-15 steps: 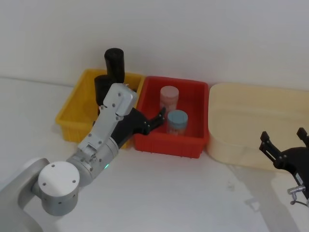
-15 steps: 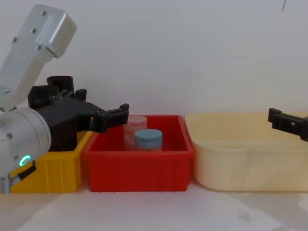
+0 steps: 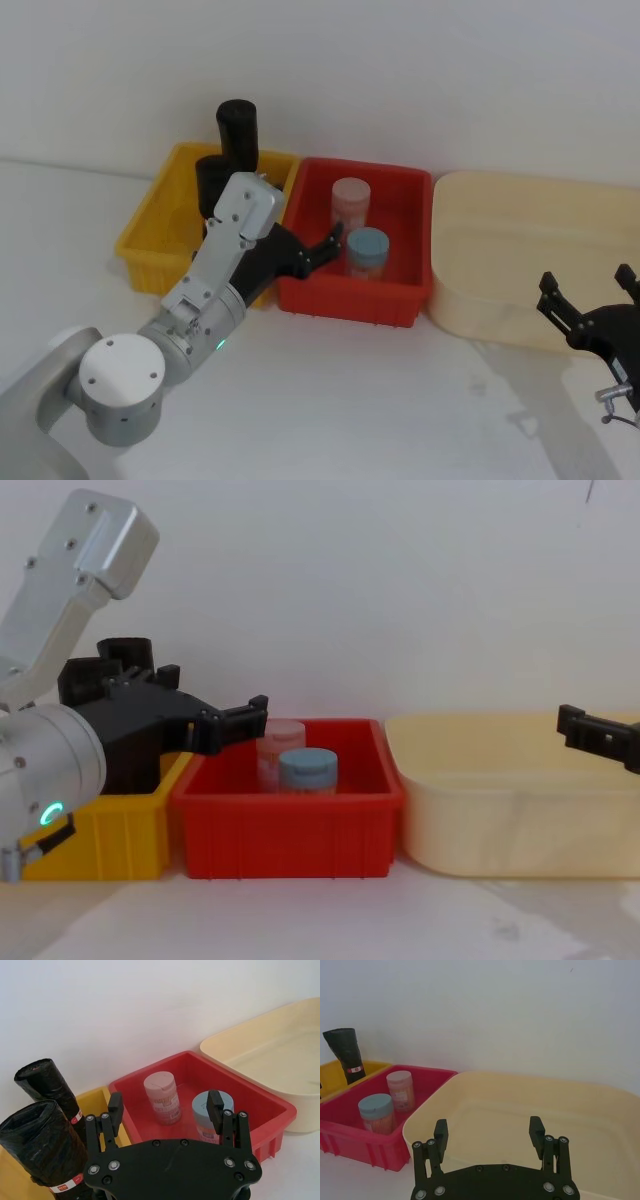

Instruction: Pick up the garbage bag with the one hand and transfer it to the other hand.

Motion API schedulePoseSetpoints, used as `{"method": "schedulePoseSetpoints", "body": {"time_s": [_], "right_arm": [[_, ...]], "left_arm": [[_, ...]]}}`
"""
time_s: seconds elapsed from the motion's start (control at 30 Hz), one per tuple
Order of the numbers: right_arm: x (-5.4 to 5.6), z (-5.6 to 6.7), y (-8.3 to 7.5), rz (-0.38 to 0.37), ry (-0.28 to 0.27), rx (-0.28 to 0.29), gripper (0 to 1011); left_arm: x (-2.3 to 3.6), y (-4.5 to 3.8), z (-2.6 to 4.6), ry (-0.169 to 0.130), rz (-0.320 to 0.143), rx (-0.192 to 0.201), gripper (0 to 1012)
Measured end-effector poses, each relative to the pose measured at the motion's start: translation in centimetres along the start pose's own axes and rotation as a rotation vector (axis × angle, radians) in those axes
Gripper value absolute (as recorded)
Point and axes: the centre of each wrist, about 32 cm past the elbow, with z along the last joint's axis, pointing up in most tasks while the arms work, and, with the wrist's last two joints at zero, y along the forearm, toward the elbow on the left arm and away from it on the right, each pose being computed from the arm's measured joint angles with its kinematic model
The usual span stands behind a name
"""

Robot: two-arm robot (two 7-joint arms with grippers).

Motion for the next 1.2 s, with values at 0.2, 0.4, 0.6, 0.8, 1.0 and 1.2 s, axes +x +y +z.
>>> {"method": "schedulePoseSetpoints", "body": {"time_s": [0.2,0.4,0.6,0.8,1.0,1.2], "right_arm": [[0.00,0.00,0.00,0.000,0.000,0.000,1000],[0.00,0.00,0.00,0.000,0.000,0.000,1000],[0.00,0.00,0.00,0.000,0.000,0.000,1000],[0.00,0.00,0.00,0.000,0.000,0.000,1000],[0.00,0.00,0.00,0.000,0.000,0.000,1000],[0.00,0.00,0.00,0.000,0.000,0.000,1000]], "left_arm": [[0.00,0.00,0.00,0.000,0.000,0.000,1001],[0.00,0.00,0.00,0.000,0.000,0.000,1001],[0.00,0.00,0.00,0.000,0.000,0.000,1000],[0.00,0.00,0.00,0.000,0.000,0.000,1001],[0.00,0.00,0.00,0.000,0.000,0.000,1001],[0.01,0.00,0.00,0.000,0.000,0.000,1001]]}}
